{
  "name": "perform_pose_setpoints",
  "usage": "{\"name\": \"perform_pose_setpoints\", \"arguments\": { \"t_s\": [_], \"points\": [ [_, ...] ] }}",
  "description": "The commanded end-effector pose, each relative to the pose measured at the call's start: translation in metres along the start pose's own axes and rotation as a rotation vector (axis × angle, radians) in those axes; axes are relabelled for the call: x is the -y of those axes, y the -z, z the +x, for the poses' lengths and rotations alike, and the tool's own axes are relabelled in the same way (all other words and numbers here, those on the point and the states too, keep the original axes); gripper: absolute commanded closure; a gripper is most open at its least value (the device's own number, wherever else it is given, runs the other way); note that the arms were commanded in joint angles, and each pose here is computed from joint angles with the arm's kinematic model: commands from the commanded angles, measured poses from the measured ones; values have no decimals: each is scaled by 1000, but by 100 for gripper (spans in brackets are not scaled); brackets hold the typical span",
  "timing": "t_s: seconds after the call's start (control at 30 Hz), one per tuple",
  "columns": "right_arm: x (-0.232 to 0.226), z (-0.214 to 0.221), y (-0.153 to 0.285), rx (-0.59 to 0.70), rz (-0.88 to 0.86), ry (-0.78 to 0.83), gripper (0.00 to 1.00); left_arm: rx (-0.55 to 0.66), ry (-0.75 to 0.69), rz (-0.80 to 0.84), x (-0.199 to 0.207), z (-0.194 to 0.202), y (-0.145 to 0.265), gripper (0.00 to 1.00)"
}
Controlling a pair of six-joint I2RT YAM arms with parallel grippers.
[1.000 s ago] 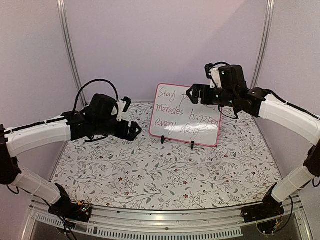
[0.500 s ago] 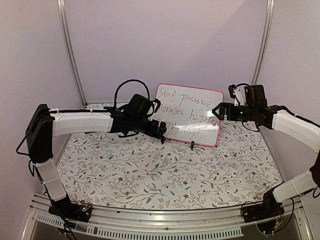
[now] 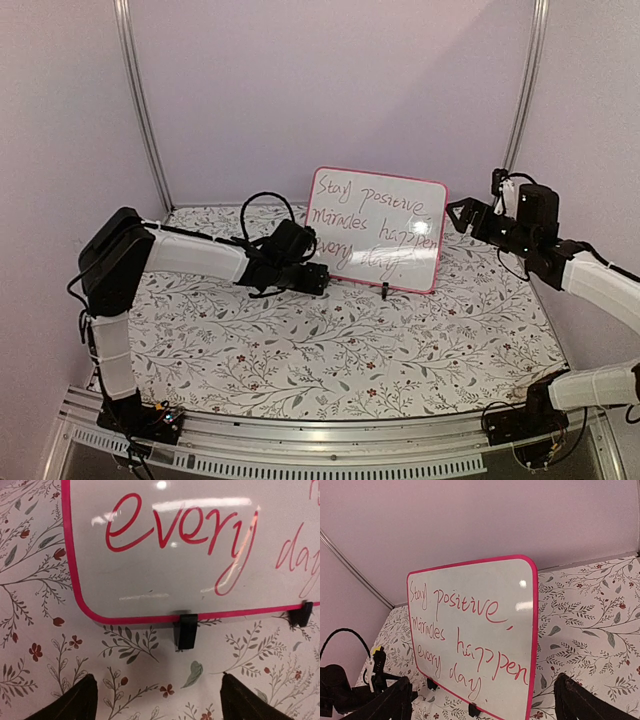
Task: Erase the whiteboard
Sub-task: Move the whiteboard to the center of the board.
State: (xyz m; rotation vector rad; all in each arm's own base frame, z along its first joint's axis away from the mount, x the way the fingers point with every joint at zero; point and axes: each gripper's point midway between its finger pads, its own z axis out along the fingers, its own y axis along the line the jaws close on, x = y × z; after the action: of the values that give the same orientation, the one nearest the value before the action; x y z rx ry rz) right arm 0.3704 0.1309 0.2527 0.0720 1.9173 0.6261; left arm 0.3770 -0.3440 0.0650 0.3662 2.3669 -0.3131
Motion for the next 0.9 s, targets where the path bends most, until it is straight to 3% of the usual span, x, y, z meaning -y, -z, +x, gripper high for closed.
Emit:
{"name": "perform_pose_setpoints", "arguments": {
  "t_s": [0.0,0.1,0.57,0.77,0.87],
  "points": [
    [-5,-20,10,94,-10,-54,4,48,79,-24,3,-5,-16,19],
    [-2,-20,15,102,1,-58,4,48,67,-39,9,0,-29,26],
    [-2,-14,13,80,-1,-69,4,77,-11,-43,28,7,-58,38],
    [0,-12,13,77,8,-70,4,100,-14,-44,29,3,-62,49],
    [1,-13,13,79,13,-70,4,102,-17,-41,30,4,-65,59]
  ]
}}
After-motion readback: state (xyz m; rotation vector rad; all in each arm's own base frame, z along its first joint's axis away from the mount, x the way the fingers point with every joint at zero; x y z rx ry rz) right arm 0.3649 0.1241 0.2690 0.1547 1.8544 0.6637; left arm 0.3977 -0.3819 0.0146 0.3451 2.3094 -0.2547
